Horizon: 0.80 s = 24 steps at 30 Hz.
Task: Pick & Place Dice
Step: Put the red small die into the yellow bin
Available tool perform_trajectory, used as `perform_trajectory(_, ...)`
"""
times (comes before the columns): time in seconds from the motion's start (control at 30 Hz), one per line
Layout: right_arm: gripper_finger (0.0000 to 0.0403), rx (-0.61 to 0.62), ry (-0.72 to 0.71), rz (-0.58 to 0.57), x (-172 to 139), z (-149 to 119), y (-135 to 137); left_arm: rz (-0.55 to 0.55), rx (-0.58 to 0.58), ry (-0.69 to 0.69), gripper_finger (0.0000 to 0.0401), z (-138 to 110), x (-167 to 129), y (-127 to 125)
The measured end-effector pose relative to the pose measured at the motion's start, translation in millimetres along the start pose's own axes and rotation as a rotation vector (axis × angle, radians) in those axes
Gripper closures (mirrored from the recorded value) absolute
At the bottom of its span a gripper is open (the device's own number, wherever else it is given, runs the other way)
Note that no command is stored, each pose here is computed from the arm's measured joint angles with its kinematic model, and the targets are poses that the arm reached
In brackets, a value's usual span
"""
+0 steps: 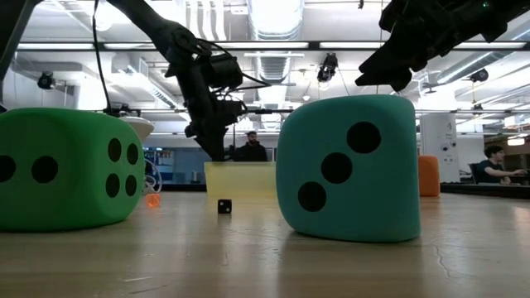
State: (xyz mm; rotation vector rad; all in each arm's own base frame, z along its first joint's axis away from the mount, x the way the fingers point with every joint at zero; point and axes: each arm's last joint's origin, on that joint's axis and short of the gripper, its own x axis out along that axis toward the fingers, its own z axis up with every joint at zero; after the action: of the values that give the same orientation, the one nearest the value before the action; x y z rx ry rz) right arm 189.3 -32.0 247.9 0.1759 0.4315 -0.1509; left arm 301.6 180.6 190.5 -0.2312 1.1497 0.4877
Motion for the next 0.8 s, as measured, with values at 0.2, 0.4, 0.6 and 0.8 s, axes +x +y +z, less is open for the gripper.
perform_trajectory(0.2,0.0188,0.0,0.0,0.0,0.0,0.0,0.0,-0.005,0.0,0.0,0.0327,0.1,-0.1,-1.6)
perform_trajectory(0.4,0.0188,0.001,0.0,0.0,0.0,0.0,0.0,-0.106,-0.028,-0.009,0.0286,0.7,-0.2,-4.2)
perform_trajectory(0.6,0.0188,0.003,0.0,0.0,0.0,0.0,0.0,-0.125,-0.037,-0.011,0.0257,0.8,-0.3,-4.8)
perform_trajectory(0.8,0.0188,0.003,0.0,0.0,0.0,0.0,0.0,-0.126,-0.054,-0.007,0.023,0.6,-0.3,-4.7)
